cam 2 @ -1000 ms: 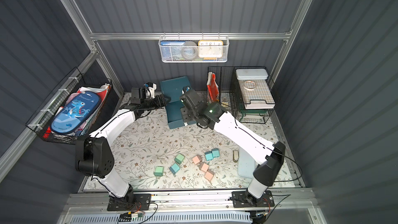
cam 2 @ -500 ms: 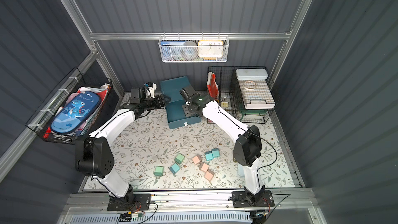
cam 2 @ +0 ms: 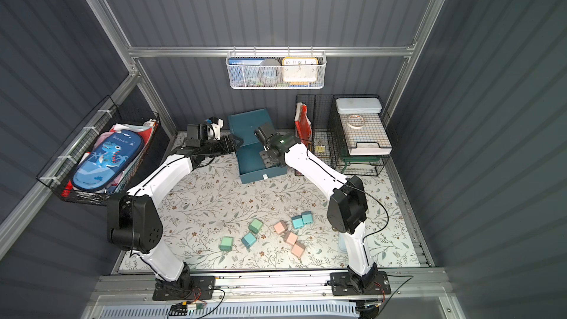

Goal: Place the plugs into the drawer by color
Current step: Place the plug in the drawer.

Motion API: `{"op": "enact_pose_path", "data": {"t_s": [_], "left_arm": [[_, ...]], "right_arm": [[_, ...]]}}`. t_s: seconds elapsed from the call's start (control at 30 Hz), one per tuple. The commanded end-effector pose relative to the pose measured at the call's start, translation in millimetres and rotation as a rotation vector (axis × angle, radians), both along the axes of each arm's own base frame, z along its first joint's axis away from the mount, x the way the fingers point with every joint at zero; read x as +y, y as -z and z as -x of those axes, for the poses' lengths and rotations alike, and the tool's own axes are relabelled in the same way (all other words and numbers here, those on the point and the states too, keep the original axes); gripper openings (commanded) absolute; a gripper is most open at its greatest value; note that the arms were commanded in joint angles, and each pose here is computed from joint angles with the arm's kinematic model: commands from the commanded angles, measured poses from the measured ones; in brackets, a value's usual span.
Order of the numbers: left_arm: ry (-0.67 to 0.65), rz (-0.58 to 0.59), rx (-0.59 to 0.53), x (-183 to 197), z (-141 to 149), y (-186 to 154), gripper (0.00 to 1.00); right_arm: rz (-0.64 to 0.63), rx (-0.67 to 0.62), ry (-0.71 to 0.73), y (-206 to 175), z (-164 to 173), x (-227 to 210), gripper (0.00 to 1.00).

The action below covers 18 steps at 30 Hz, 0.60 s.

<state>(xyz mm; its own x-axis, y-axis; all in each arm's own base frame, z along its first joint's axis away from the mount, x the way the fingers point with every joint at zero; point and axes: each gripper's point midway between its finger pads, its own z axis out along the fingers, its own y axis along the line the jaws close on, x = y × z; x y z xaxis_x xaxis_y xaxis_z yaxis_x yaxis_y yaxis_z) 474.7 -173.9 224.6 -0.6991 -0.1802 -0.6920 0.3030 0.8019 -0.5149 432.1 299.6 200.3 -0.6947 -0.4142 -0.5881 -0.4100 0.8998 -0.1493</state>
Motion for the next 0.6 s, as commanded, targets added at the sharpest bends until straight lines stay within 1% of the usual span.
{"op": "enact_pose_path", "data": {"t_s": [0.0,0.3,0.57], "left_arm": [[0.015,-0.035,0.047,0.4,4.7,14.1,0.76],[0.012,-0.035,0.052,1.2,4.7,15.8,0.77],[0.013,-0.034,0.05,1.1,4.2,15.3,0.77]], "right_arm": [[0.079,-0.003,0.013,8.4,-3.9,-12.4,0.45],[0.09,-0.006,0.01,8.1,-6.0,-16.7,0.51],[0.081,-0.019,-0.002,1.3,-9.6,-15.2,0.6]]}}
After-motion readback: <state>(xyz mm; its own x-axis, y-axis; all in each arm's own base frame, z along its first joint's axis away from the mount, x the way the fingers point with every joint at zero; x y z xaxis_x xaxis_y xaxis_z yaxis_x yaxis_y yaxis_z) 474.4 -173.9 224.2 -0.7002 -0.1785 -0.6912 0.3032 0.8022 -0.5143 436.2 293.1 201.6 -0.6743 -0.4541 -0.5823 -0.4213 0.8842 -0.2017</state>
